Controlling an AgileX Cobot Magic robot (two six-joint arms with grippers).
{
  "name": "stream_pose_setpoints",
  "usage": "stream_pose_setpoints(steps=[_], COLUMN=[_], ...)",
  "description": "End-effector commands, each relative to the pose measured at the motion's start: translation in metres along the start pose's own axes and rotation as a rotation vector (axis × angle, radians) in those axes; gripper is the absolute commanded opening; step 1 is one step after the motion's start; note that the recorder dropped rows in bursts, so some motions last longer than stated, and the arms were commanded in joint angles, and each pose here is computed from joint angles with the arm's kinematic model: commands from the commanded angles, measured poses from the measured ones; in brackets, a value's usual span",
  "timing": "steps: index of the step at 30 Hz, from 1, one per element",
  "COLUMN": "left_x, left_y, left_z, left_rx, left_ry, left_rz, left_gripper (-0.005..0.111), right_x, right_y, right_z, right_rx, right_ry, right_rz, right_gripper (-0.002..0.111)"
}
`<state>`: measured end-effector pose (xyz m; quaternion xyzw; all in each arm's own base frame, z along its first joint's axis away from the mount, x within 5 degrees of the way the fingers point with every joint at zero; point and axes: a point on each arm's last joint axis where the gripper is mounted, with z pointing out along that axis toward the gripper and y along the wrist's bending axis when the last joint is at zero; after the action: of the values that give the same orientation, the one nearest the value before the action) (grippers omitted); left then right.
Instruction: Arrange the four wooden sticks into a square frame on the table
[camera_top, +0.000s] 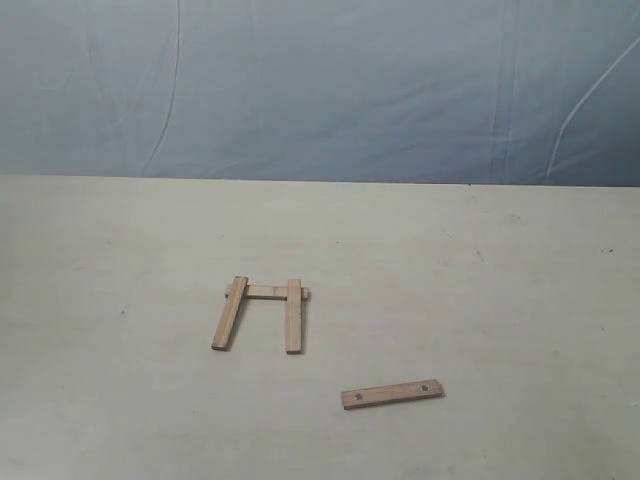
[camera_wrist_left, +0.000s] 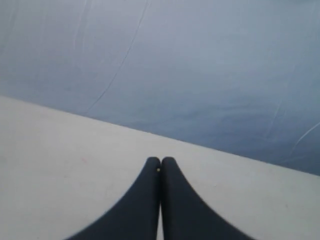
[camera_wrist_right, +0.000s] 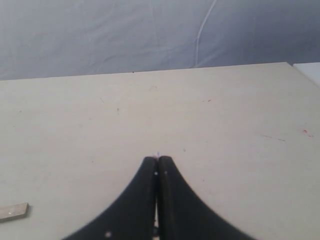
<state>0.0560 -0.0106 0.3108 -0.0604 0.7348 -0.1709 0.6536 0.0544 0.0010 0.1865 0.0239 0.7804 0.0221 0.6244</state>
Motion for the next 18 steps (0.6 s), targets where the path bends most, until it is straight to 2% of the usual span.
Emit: stream_pose_setpoints(steps=[1, 5, 7, 9, 13, 14, 18], left_x=[0.021, 0.044, 0.056, 0.068, 0.091, 0.090, 0.094], left_y=[0.007, 0.015, 0.020, 0.025, 0.034, 0.034, 0.035], left_z=[-0.013, -0.012, -0.005, 0.000, 0.008, 0.007, 0.008], left_rx=[0.038, 0.061, 0.056, 0.051, 0.031, 0.031, 0.013], left_ry=[-0.099, -0.174, -0.176, -0.187, -0.181, -0.189, -0.138], left_rz=[-0.029, -0.044, -0.048, -0.036, 0.069, 0.094, 0.115], left_gripper=[0.000, 0.000, 0.000, 0.000, 0.000, 0.000, 0.000], right_x=[-0.009, -0.024, -0.030, -0.036, -0.041, -0.041, -0.055], right_y=[0.000, 0.000, 0.000, -0.002, -0.007, -0.007, -0.004], right_z=[0.000, -0.003, -0.005, -0.008, -0.010, -0.011, -0.016], right_rx=[-0.006, -0.007, -0.014, -0.023, -0.051, -0.058, -0.076], right_ry=[-0.111, -0.282, -0.352, -0.422, -0.489, -0.495, -0.533], right_rz=[-0.001, 0.006, 0.063, 0.175, 0.507, 0.552, 0.482], right_gripper=[0.000, 0.000, 0.000, 0.000, 0.000, 0.000, 0.000])
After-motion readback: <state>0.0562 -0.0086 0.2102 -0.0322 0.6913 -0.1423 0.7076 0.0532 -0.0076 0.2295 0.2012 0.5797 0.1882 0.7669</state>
